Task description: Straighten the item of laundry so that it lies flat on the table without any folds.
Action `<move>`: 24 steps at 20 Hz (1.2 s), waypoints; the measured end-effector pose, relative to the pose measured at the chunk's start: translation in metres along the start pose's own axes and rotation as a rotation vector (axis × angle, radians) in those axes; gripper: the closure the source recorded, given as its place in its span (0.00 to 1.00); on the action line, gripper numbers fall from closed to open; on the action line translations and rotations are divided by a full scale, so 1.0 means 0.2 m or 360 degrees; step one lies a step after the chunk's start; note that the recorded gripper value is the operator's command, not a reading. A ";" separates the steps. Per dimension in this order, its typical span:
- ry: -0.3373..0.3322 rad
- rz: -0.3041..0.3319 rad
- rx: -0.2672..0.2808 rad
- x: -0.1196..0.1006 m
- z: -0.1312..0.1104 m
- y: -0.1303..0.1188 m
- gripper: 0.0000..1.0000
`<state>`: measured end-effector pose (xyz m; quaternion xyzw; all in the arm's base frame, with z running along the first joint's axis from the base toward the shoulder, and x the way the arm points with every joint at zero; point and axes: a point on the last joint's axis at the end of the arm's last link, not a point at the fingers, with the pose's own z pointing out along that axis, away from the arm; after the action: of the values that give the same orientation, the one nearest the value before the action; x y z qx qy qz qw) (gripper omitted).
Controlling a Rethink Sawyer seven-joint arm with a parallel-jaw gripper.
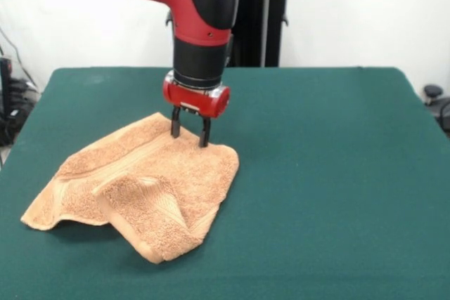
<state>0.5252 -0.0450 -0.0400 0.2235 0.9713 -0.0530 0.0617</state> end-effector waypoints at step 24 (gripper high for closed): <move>0.0009 0.0370 -0.0026 0.07 -0.02 0.23 0.00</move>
<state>0.5315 0.0026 -0.0412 0.3343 0.9394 -0.0370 0.0667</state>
